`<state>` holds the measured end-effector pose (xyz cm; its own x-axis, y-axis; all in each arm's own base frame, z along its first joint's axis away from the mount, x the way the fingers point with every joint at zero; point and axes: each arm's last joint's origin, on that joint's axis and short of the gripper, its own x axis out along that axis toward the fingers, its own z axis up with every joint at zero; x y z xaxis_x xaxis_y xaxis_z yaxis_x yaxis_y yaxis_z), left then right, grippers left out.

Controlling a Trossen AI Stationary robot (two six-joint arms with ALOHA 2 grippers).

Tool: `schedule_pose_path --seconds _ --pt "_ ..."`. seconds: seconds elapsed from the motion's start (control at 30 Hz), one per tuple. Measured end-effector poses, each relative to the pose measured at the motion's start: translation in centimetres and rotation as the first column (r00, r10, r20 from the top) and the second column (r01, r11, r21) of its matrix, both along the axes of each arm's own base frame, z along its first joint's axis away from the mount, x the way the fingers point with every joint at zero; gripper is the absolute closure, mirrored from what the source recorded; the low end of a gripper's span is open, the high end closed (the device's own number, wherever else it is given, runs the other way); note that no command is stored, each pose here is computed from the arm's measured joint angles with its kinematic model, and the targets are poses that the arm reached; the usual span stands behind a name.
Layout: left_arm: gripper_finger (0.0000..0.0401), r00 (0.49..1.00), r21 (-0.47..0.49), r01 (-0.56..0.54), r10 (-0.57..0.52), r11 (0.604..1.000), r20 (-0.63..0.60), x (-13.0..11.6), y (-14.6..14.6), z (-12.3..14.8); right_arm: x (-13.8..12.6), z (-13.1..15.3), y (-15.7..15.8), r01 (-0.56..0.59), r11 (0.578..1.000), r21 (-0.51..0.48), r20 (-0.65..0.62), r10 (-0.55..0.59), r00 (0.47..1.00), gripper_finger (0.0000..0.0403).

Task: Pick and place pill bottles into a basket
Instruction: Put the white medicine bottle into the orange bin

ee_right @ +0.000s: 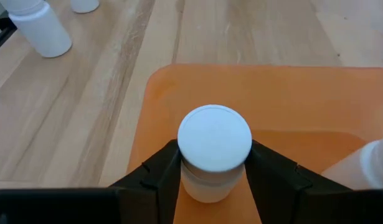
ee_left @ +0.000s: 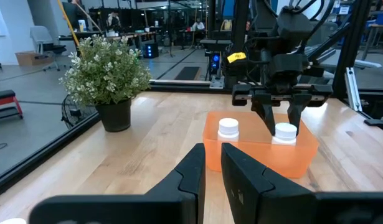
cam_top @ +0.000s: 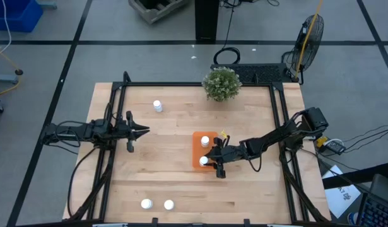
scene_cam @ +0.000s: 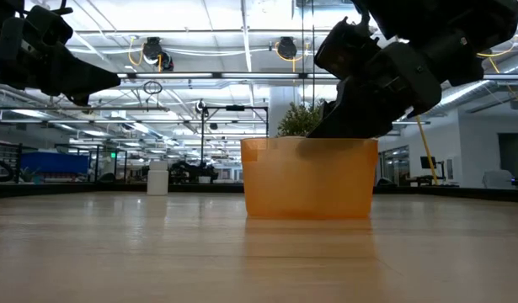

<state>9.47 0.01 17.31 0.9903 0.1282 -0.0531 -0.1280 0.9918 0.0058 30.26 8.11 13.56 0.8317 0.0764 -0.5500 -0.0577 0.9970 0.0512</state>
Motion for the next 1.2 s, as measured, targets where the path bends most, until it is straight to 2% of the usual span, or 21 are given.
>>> schedule_pose_path --seconds 0.23,0.6,0.8,1.07,1.2 --pt "0.0345 1.0 0.0 0.0 0.0 1.0 0.0 0.0 0.0 0.0 0.1 0.1 0.0 -0.005 1.0 -0.015 0.014 0.006 1.0 0.0221" --pt "0.0345 1.0 0.0 0.0 0.0 1.0 0.0 0.0 0.0 0.0 0.5 1.0 0.0 -0.03 0.999 -0.044 0.119 0.035 0.992 0.0198" --pt "0.0345 1.0 0.0 0.0 0.0 1.0 0.0 0.0 0.0 0.0 1.7 2.8 -0.6 -0.012 0.999 -0.031 0.261 0.02 0.965 0.0201" --pt "0.0345 1.0 0.0 0.0 0.0 1.0 0.0 0.0 0.0 0.0 4.4 5.8 -1.7 0.03 0.998 -0.056 0.244 -0.015 0.97 0.0199" --pt "0.0345 1.0 0.0 0.0 0.0 1.0 0.0 0.0 0.0 0.0 5.7 7.4 -2.8 0.055 0.995 -0.087 0.178 -0.038 0.983 0.0199"
